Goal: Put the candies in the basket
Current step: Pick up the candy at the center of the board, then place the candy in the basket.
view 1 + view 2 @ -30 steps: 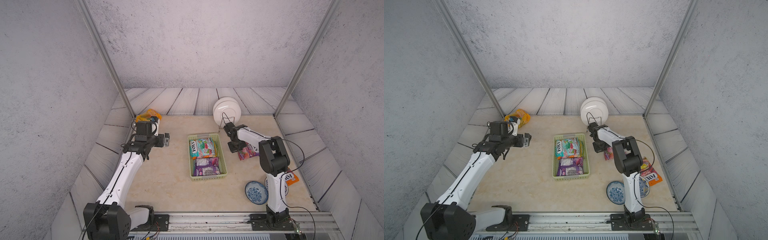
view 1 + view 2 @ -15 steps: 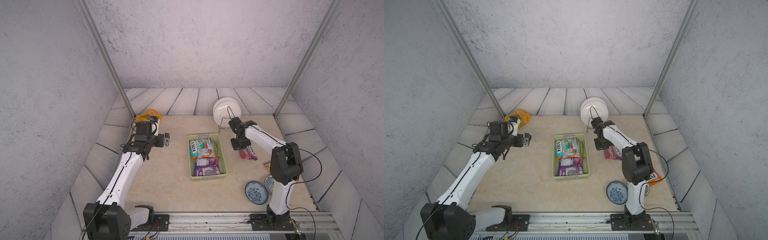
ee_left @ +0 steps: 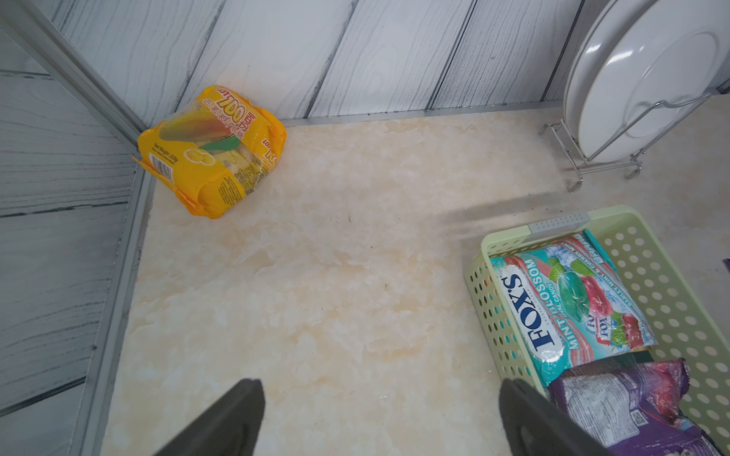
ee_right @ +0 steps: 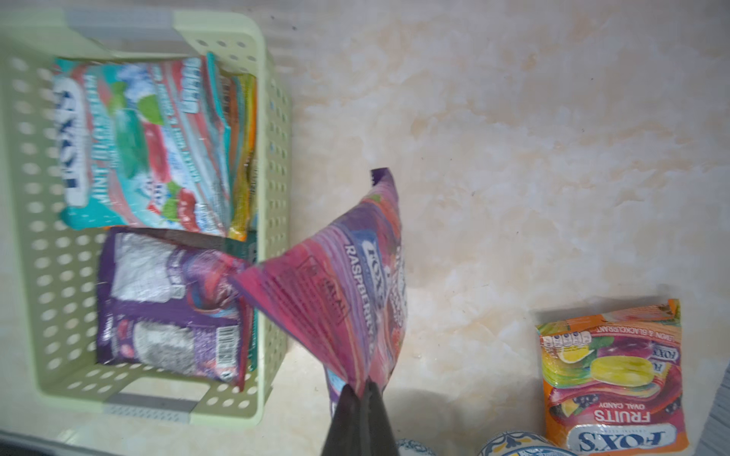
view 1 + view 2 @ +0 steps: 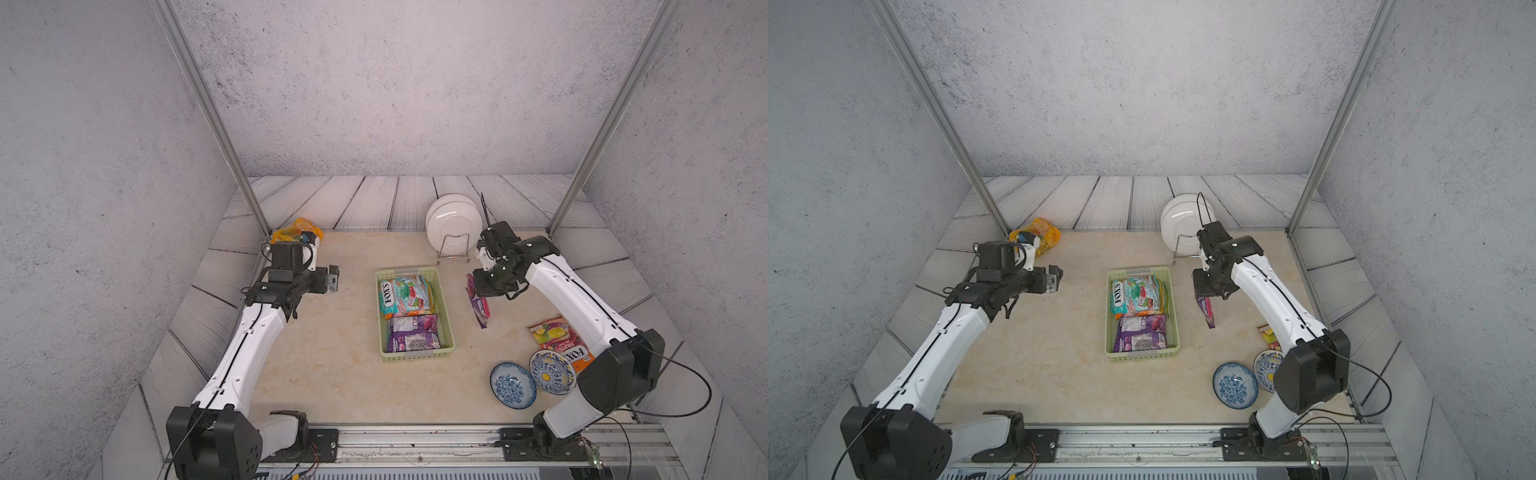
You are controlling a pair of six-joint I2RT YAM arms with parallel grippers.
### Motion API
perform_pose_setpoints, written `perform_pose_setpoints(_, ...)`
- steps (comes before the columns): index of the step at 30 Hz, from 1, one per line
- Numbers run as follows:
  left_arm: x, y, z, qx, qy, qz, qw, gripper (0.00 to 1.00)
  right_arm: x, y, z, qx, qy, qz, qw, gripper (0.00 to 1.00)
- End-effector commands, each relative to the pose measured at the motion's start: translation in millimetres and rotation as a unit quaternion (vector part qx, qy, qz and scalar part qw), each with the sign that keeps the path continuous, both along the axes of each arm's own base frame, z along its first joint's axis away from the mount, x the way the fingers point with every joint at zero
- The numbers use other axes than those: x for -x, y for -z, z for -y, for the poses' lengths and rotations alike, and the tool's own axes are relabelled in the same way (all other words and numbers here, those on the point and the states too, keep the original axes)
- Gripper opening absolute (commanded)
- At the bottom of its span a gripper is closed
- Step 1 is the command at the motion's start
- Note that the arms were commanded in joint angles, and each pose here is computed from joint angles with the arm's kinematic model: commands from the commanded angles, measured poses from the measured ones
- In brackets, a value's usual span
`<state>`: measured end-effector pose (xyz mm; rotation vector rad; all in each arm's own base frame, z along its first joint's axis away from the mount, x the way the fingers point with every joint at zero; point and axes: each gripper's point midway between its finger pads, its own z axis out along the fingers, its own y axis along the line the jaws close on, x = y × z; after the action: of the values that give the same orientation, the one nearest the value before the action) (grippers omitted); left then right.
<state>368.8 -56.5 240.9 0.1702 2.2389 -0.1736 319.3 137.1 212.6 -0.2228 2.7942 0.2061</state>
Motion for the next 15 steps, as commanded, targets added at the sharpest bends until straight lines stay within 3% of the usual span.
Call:
perform_pose_setpoints(1, -2.3, -3.7, -1.2, 0.002, 0.005, 0.004, 1.0, 1.0, 16.9, -39.4, -17.4, -0.082, -0.011, 0.021, 0.996, 0.0)
perform_pose_setpoints(9, -1.9, -5.3, -5.4, 0.006, 0.001, 0.004, 1.0, 1.0, 32.1, -86.9, -64.9, -0.259, -0.024, 0.015, 0.965, 0.0)
perform_pose_setpoints(15, -3.1, -2.4, -8.0, 0.006, -0.004, 0.004, 1.0, 0.99, 32.0, -94.5, -91.8, -0.331, -0.023, 0.001, 0.943, 0.0)
